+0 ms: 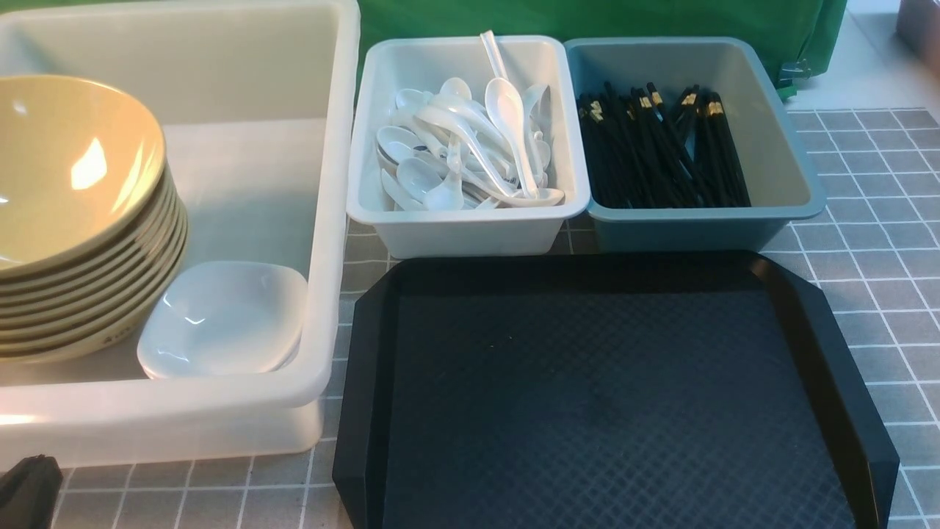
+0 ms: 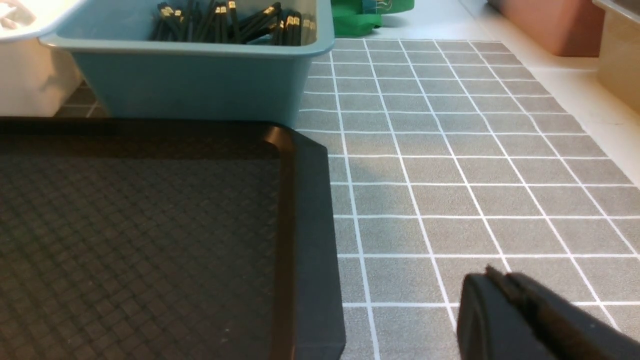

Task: On grey table put chopsticks spoon bowls plates into blue grey white boxes.

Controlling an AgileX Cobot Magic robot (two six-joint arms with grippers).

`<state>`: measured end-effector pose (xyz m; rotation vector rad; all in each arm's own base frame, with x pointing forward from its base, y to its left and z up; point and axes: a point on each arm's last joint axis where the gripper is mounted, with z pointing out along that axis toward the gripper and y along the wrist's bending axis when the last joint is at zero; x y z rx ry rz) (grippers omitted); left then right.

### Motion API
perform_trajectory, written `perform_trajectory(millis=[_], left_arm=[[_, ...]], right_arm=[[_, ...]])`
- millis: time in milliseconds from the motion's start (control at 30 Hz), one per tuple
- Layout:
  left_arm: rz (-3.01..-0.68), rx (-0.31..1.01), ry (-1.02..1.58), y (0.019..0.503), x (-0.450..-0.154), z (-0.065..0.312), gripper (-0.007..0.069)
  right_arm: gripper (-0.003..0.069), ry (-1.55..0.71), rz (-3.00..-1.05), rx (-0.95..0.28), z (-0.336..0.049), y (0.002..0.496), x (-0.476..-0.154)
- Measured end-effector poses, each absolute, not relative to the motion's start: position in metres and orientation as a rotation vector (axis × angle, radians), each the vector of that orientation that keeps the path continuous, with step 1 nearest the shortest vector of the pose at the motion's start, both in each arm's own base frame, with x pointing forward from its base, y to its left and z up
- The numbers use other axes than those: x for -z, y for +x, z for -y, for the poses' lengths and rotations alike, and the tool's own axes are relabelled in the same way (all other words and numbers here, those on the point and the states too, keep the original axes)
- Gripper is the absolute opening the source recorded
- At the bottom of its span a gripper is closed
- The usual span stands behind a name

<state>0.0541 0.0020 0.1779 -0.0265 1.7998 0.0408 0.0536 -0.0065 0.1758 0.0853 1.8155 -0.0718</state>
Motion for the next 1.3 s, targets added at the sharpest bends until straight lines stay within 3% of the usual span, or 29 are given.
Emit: perform_trajectory(millis=[1300], left_arm=[[-1.800, -0.041, -0.027, 0.0541, -0.1779, -0.0020, -0.0011]], right_arm=[[0.0060, 0.085, -1.815, 0.072, 0.0065, 0.0536, -0.1758]])
